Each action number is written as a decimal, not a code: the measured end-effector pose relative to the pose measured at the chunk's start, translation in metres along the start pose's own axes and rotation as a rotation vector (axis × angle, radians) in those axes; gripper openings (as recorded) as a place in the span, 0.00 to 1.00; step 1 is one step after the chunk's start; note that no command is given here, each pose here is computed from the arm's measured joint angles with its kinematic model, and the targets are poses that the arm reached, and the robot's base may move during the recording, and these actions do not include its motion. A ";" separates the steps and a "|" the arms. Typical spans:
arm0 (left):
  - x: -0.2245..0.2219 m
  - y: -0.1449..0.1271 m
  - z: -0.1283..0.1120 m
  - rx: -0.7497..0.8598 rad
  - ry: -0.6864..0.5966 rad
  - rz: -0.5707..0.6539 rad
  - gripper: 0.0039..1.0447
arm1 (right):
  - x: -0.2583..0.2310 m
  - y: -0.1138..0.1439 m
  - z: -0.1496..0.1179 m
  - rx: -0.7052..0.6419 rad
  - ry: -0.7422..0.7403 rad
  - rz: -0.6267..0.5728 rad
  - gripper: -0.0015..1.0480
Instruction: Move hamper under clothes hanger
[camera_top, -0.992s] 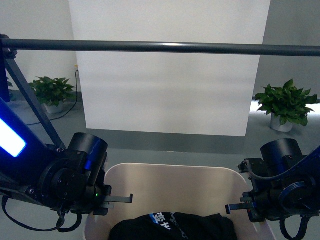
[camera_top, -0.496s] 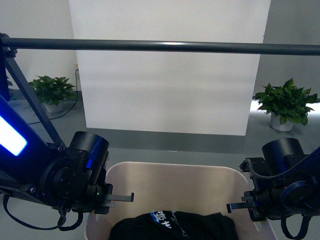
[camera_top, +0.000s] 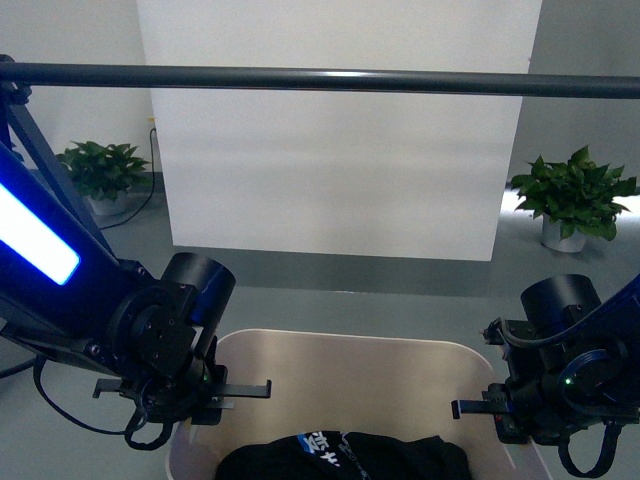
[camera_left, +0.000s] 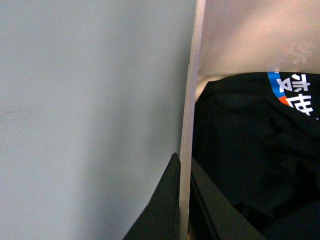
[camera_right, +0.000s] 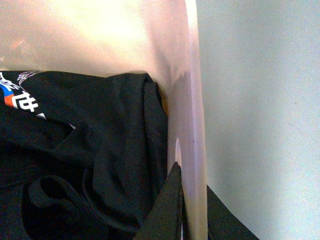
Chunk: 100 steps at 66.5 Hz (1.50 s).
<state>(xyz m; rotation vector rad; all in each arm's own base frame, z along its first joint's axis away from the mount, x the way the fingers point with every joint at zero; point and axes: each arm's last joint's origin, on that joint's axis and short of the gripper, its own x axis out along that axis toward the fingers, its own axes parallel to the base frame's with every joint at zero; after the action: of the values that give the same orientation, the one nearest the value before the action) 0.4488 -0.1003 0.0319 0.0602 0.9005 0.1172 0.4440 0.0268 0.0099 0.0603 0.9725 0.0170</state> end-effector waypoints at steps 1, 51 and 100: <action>0.002 -0.001 -0.001 -0.001 0.000 0.000 0.04 | 0.001 0.000 0.000 0.002 0.000 -0.003 0.02; 0.036 -0.016 -0.007 -0.066 0.025 -0.001 0.26 | 0.034 -0.004 -0.001 0.039 -0.027 -0.041 0.20; -0.150 -0.007 0.085 -0.197 -0.573 -0.078 0.94 | -0.153 -0.024 0.057 0.090 -0.609 0.026 0.92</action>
<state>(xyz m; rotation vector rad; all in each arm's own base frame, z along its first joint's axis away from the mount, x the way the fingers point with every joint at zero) 0.4235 -0.1262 0.2007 -0.1203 0.3158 0.1075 0.4045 -0.0059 0.1668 0.1512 0.3635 -0.0209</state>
